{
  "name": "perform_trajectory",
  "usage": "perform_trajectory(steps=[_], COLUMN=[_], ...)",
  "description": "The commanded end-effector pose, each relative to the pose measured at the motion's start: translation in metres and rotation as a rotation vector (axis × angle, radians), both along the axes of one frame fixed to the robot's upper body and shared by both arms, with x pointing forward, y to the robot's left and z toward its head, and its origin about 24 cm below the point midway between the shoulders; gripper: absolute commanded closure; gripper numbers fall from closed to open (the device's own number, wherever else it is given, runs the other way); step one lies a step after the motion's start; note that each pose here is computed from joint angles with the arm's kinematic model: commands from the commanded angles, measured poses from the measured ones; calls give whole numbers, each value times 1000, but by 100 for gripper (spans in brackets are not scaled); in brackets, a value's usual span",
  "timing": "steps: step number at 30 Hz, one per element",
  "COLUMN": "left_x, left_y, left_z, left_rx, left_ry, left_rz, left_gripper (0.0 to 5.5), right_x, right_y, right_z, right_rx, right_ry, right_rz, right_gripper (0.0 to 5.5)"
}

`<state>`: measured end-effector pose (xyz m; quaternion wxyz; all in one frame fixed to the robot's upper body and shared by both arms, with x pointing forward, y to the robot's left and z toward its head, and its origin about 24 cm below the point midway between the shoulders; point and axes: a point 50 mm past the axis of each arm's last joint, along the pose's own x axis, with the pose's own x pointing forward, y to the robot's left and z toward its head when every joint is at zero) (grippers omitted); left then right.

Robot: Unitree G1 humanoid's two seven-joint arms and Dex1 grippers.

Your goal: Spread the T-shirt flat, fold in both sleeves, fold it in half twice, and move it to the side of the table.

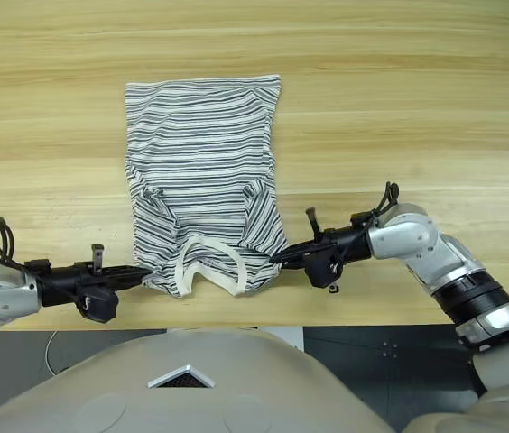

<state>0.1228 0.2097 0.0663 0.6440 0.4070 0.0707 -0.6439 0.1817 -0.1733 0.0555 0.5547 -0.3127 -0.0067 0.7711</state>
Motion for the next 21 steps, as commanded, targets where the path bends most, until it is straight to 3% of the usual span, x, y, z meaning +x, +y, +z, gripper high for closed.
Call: perform_trajectory(steps=[1,4,10,17,21], left_x=[17,31,27,36,73], left_y=[-5,3,9,15,17], left_z=[54,63,69,66,75], left_rx=[-133,-192,-239,-241,-308], left_ry=[373,416,486,469,414], left_rz=[-39,-40,-86,-64,36], left_gripper=[539,539,539,539,539], right_x=[17,29,25,36,67], right_y=[5,4,-2,-2,1], right_z=[52,61,65,64,68], right_rx=[43,82,44,111,221], right_ry=[355,479,617,594,550], right_rz=[2,-17,4,-81,-217], right_gripper=[540,540,540,540,540])
